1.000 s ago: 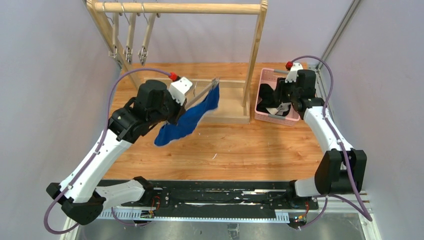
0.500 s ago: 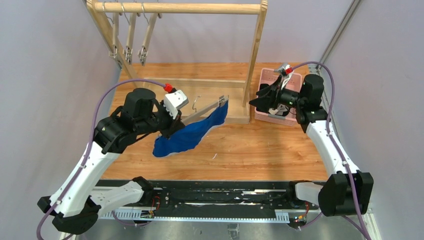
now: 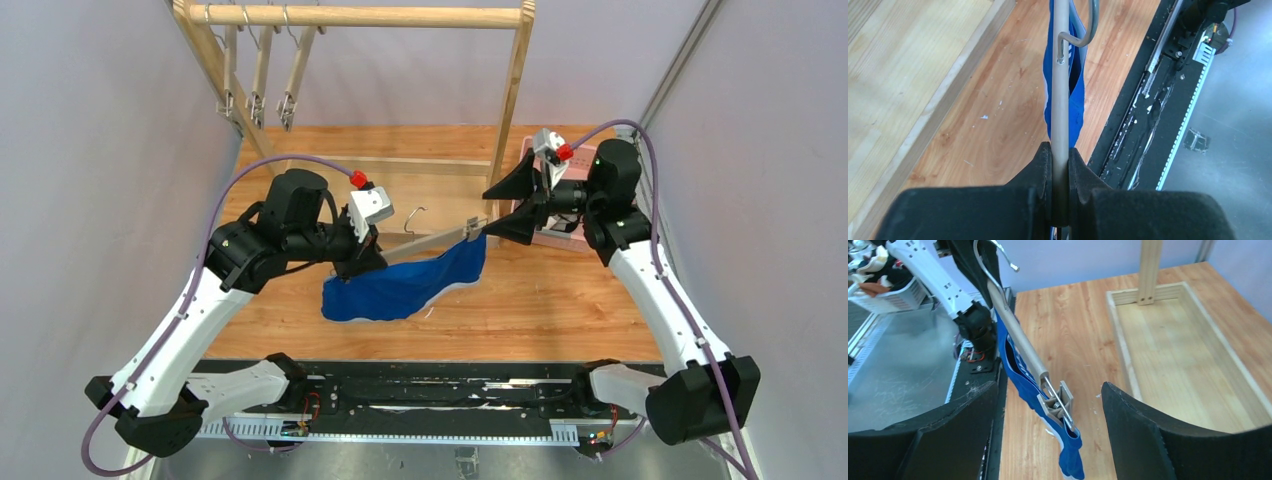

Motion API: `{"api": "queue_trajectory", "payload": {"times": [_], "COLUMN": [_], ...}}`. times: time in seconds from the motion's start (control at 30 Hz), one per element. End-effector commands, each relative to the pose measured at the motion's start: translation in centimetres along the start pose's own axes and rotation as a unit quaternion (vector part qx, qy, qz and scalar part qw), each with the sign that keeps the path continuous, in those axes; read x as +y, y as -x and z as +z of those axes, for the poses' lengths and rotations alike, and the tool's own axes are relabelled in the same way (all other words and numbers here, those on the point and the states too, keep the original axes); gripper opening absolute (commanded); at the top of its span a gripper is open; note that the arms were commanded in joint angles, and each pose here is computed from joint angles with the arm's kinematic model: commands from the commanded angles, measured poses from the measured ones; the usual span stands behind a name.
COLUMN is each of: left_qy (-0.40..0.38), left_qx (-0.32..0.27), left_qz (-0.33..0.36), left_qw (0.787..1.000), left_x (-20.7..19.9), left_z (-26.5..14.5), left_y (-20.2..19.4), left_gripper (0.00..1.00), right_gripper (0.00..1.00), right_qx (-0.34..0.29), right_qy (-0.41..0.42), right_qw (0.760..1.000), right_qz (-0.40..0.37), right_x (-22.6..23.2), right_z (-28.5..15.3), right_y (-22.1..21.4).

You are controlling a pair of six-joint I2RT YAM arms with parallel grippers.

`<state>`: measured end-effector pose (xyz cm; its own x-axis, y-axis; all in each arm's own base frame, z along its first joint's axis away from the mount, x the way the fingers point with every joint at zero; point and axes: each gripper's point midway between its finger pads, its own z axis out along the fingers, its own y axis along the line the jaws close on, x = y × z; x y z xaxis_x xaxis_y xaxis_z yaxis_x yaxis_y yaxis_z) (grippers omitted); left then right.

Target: Remove the underwear clipped to the hanger

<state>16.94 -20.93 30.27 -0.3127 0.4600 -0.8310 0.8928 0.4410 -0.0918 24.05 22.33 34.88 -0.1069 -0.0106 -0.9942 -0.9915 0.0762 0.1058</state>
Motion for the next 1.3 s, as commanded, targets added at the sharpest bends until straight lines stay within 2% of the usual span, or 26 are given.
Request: {"api": "queue_trajectory", "payload": {"times": [0.0, 0.13, 0.33, 0.5, 0.7, 0.8, 1.0, 1.03, 1.27], "left_qy": [-0.031, -0.052, -0.039, -0.031, -0.017, -0.019, -0.021, -0.022, -0.017], "left_qx": [-0.046, -0.054, -0.053, -0.051, -0.074, -0.084, -0.09, -0.09, -0.086], "left_qz": [0.031, 0.034, 0.033, 0.031, 0.029, 0.028, 0.022, 0.021, 0.019], "left_qw": [0.998, 0.997, 0.997, 0.998, 0.997, 0.996, 0.995, 0.995, 0.996], "left_x": [-1.6, -2.4, -2.0, -1.6, -1.3, -1.3, -1.3, -1.3, -1.0], "left_z": [-1.3, -1.5, -1.5, -1.4, -1.5, -1.5, -1.2, -1.2, -1.0], "left_y": [2.5, 2.9, 2.9, 2.9, 3.9, 4.3, 4.7, 4.7, 4.6], "left_gripper": [0.0, 0.0, 0.0, 0.0, 0.0, 0.0, 0.0, 0.0, 0.0], "right_gripper": [0.77, 0.76, 0.7, 0.54, 0.46, 0.36, 0.03, 0.01, 0.03], "right_qx": [0.012, 0.016, 0.022, 0.027, 0.034, 0.034, 0.039, 0.039, 0.041], "right_qy": [0.053, 0.065, 0.072, 0.067, 0.066, 0.062, 0.058, 0.054, 0.036], "right_qw": [0.998, 0.998, 0.997, 0.997, 0.997, 0.997, 0.997, 0.998, 0.998], "right_qz": [-0.01, -0.002, 0.004, 0.016, 0.026, 0.025, 0.023, 0.022, 0.015], "right_x": [1.5, 1.4, 1.4, 1.0, 0.7, 0.6, 0.6, 0.6, 0.3], "right_z": [1.2, 1.8, 2.3, 2.4, 2.5, 2.5, 2.5, 2.5, 2.5], "right_y": [-0.5, -0.8, -1.1, -1.6, -2.1, -2.0, -2.3, -2.3, -2.1]}}
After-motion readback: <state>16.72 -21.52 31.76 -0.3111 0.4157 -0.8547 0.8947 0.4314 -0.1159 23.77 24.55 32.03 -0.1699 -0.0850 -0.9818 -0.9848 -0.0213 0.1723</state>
